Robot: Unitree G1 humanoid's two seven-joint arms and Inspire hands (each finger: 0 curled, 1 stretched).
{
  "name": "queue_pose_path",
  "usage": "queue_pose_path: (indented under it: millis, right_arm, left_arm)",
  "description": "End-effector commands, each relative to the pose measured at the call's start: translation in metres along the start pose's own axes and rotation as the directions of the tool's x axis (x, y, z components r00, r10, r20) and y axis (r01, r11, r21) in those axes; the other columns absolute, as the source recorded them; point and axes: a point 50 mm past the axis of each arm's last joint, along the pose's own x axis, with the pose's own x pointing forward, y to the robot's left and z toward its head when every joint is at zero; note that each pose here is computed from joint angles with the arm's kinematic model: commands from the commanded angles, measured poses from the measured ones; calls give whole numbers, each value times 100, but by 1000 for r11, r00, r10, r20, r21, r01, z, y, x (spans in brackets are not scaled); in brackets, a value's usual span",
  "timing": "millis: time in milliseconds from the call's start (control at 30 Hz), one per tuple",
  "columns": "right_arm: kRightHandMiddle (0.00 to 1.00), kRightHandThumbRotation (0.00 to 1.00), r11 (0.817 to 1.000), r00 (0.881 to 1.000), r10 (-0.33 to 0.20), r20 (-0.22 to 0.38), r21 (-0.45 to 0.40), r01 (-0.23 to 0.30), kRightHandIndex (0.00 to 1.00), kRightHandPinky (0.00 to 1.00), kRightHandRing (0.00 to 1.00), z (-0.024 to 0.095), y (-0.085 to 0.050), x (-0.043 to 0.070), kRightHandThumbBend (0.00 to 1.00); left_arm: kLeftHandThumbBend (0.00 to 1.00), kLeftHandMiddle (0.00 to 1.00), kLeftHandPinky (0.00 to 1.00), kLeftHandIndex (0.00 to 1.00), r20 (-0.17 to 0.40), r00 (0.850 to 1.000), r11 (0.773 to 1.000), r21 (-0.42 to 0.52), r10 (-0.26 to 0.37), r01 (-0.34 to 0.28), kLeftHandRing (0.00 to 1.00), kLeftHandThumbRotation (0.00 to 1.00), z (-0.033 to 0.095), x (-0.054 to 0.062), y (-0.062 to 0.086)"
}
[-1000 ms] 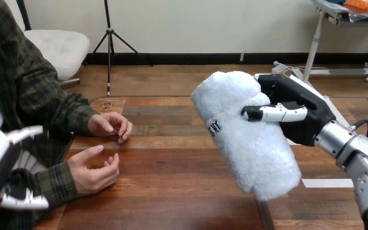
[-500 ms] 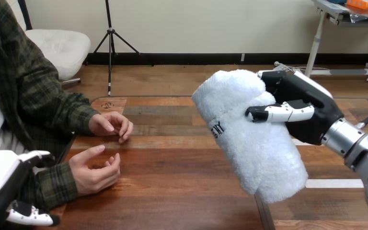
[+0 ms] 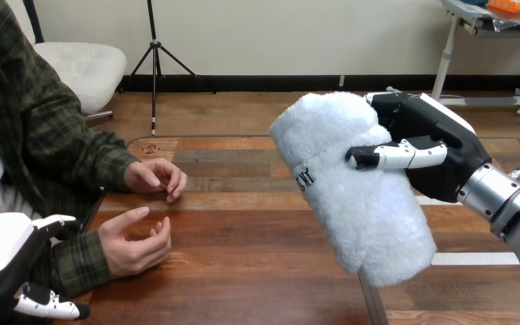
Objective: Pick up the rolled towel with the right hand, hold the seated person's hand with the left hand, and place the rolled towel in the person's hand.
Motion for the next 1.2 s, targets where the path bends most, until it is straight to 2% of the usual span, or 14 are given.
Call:
queue_pose_path:
  millis: [0,200,333,600,700,833,1033,1167]
  right_arm:
    - [23,0,995,984,46,172,-100,-29,30,9,15,52,4,4,88]
    - [23,0,993,980,63,188,-109,-43,29,9,15,58,11,5,86]
    - [23,0,993,974,95,204,-84,-79,30,9,14,61,17,7,84]
    - [24,0,992,971,109,213,-92,-91,30,9,15,68,25,9,87]
    - [24,0,988,963,137,230,-94,-118,31,9,15,68,27,10,85]
    - [24,0,980,947,194,256,-95,-175,32,10,16,69,29,15,83]
    - [25,0,974,936,223,272,-105,-201,32,10,17,70,32,19,81]
    - [25,0,971,934,233,272,-109,-211,32,11,17,72,34,21,82]
  left_arm:
    - [100,76,66,79,59,996,996,60,61,-65,72,28,13,14,29]
    - [100,75,65,78,56,997,997,49,57,-60,70,26,14,15,27]
    - [100,73,63,76,56,996,996,45,75,-78,68,23,14,16,23]
    - [100,67,57,69,53,991,992,18,122,-123,62,9,13,17,16]
    - [100,63,54,66,62,987,989,-2,151,-151,58,4,13,17,14]
    - [100,60,52,63,56,985,986,-24,165,-164,56,1,12,18,10]
    - [98,55,48,58,66,978,980,-39,196,-194,52,0,12,18,5]
    - [96,53,46,55,65,975,976,-50,213,-210,49,0,13,18,3]
